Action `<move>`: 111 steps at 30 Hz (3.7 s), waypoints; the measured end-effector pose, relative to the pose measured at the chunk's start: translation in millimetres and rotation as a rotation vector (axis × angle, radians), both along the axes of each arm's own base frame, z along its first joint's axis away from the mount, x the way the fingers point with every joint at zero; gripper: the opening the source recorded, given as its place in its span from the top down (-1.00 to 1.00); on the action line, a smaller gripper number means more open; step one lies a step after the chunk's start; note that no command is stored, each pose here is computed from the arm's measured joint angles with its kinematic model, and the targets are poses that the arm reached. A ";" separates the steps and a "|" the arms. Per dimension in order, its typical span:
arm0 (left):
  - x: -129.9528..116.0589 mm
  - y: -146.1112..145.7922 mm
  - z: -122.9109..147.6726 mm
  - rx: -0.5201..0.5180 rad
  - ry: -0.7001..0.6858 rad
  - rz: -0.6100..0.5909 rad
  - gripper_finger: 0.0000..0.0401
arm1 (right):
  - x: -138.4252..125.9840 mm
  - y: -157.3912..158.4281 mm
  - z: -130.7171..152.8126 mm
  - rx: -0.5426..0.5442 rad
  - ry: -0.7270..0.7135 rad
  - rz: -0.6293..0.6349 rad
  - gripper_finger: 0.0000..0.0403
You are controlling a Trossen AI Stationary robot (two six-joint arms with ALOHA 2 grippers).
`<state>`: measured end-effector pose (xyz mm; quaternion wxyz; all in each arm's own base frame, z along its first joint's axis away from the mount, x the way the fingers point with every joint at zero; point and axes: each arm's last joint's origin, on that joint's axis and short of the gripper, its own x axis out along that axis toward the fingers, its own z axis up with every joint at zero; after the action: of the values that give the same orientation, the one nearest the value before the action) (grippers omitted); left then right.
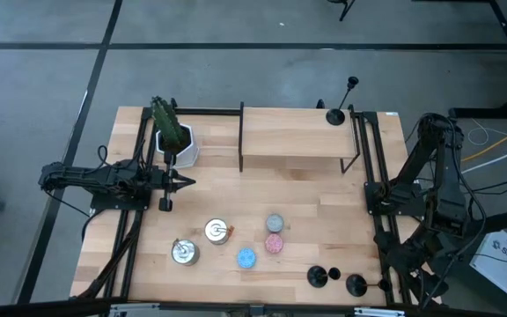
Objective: Pick & Place candle stick holders
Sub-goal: Put the right black candle holder on the shelf
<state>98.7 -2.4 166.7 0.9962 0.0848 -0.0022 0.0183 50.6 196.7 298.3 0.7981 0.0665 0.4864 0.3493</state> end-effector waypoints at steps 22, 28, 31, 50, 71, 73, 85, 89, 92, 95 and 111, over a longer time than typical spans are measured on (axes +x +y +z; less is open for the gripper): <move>0.0 0.0 0.0 0.000 0.000 0.000 0.98 | 9.6 11.9 -11.2 -0.145 -0.236 -0.054 -0.40; 0.0 0.0 0.0 0.000 0.000 0.000 0.98 | 11.6 21.1 -21.0 -0.185 -0.219 -0.050 -0.40; 0.0 0.0 0.0 0.000 0.000 0.000 0.98 | 11.1 22.8 -22.8 -0.184 -0.194 -0.030 -0.40; 0.0 0.0 0.1 0.000 -0.001 0.000 0.98 | 12.8 24.0 -21.1 -0.172 -0.230 -0.052 -0.40; 0.0 0.0 0.0 0.000 0.000 0.000 0.98 | 14.3 30.3 -15.5 -0.073 -0.232 -0.082 -0.40; 0.0 0.0 0.0 0.000 0.000 0.000 0.98 | 14.3 30.4 -15.4 -0.072 -0.232 -0.082 -0.40; 0.0 0.0 0.2 0.000 -0.001 0.000 0.98 | 14.3 30.4 -15.4 -0.072 -0.233 -0.082 -0.09; 0.0 0.0 0.0 0.000 0.000 0.000 0.98 | 14.3 30.4 -15.4 -0.072 -0.233 -0.082 0.22; 0.0 0.0 0.0 0.000 0.000 0.000 0.98 | 14.8 29.9 -15.3 -0.082 -0.250 -0.088 0.42; 0.0 0.0 0.0 0.000 0.000 0.000 0.98 | 14.7 30.3 -14.9 -0.074 -0.245 -0.092 0.42; 0.0 0.0 0.1 0.000 0.000 0.000 0.98 | 19.5 25.9 -11.7 -0.115 -0.392 -0.244 0.42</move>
<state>98.7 -2.4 166.8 0.9962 0.0848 -0.0025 0.0183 70.0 222.7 286.7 0.9162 0.0098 0.3294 0.2281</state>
